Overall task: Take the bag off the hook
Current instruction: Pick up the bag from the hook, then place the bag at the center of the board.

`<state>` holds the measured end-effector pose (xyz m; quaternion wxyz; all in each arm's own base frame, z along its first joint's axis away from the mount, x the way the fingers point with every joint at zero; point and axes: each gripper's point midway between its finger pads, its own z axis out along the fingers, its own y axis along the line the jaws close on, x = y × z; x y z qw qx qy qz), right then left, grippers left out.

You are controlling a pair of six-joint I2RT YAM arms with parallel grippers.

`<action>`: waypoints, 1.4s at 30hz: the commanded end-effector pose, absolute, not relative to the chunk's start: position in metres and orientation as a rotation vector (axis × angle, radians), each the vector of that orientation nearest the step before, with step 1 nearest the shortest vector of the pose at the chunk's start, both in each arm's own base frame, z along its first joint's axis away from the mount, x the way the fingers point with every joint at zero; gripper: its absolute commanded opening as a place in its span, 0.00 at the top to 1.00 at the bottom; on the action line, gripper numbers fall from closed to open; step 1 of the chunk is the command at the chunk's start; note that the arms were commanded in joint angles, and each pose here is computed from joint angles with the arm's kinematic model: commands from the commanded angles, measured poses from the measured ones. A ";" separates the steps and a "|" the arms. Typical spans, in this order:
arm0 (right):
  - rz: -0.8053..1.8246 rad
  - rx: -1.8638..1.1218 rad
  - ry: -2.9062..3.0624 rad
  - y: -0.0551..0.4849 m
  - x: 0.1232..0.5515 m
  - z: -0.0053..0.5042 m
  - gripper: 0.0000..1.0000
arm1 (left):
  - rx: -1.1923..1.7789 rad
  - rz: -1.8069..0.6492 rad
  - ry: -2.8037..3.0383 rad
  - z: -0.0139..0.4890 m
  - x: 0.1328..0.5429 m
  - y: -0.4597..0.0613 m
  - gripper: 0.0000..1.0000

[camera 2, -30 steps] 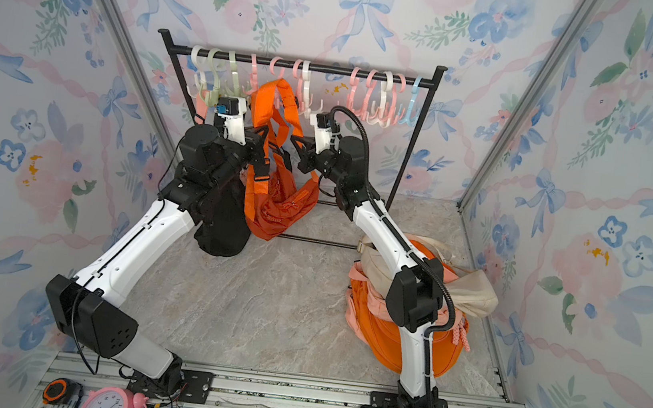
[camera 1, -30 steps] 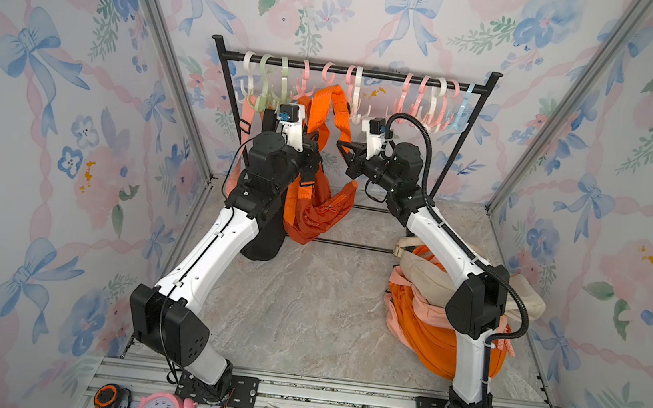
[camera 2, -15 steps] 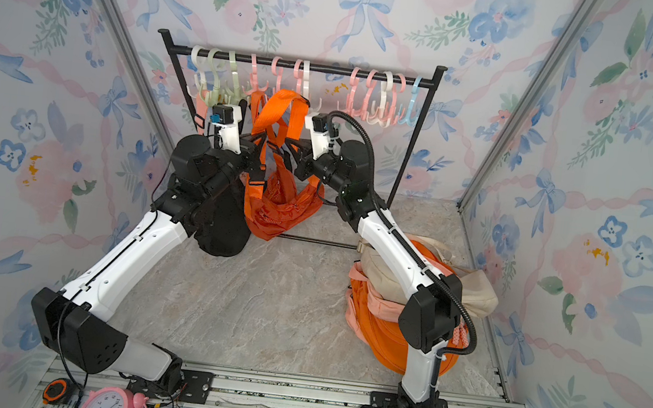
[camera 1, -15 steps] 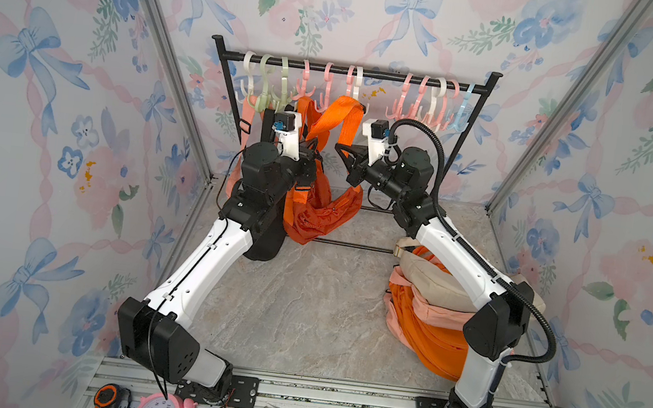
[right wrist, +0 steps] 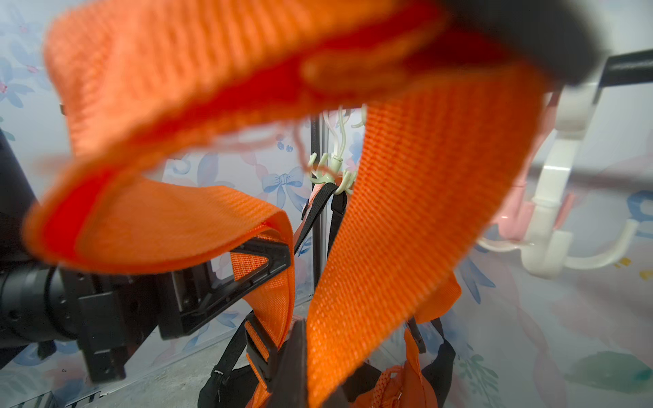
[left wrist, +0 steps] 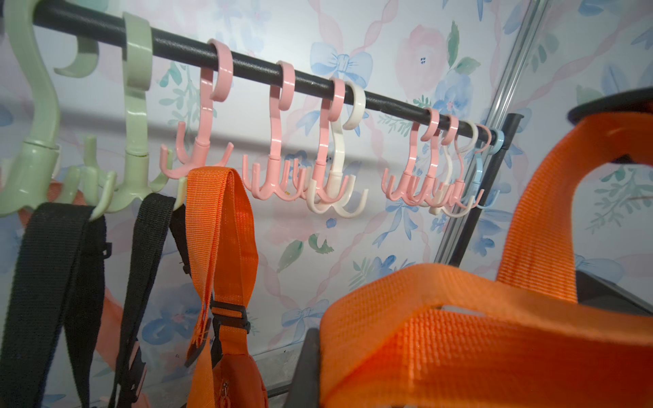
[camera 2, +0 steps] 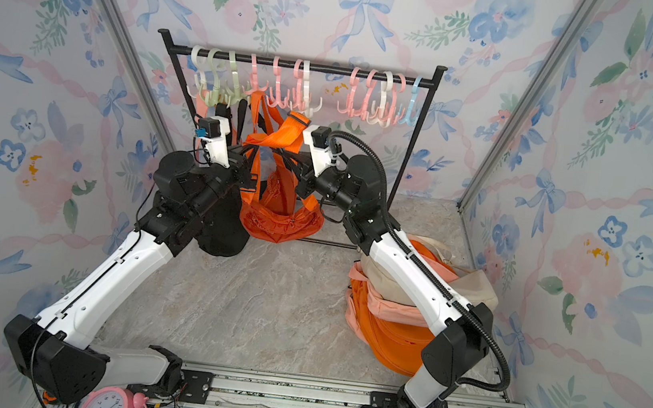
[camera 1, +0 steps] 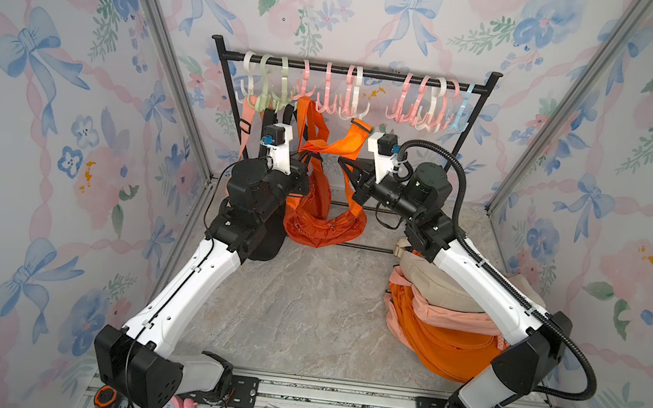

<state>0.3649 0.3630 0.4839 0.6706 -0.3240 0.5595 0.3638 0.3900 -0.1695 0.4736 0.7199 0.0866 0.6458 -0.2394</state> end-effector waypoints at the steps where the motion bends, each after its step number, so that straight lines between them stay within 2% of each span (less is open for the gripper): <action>1: 0.803 -0.723 1.215 0.356 0.342 0.498 1.00 | 0.214 -0.588 1.393 0.478 0.370 -0.178 1.00; 10: 0.791 -0.806 1.187 0.351 0.289 0.492 1.00 | 0.326 -0.573 1.466 0.451 0.334 -0.193 1.00; 22: 0.737 -0.881 1.158 0.344 0.236 0.475 0.97 | 0.316 -0.630 1.503 0.423 0.278 -0.179 1.00; 29: 0.704 -0.937 1.198 0.351 0.208 0.445 0.98 | 0.287 -0.658 1.534 0.395 0.254 -0.172 1.00; 42: 0.695 -0.939 1.291 0.324 0.169 0.398 0.98 | 0.216 -0.757 1.575 0.365 0.216 -0.157 1.00</action>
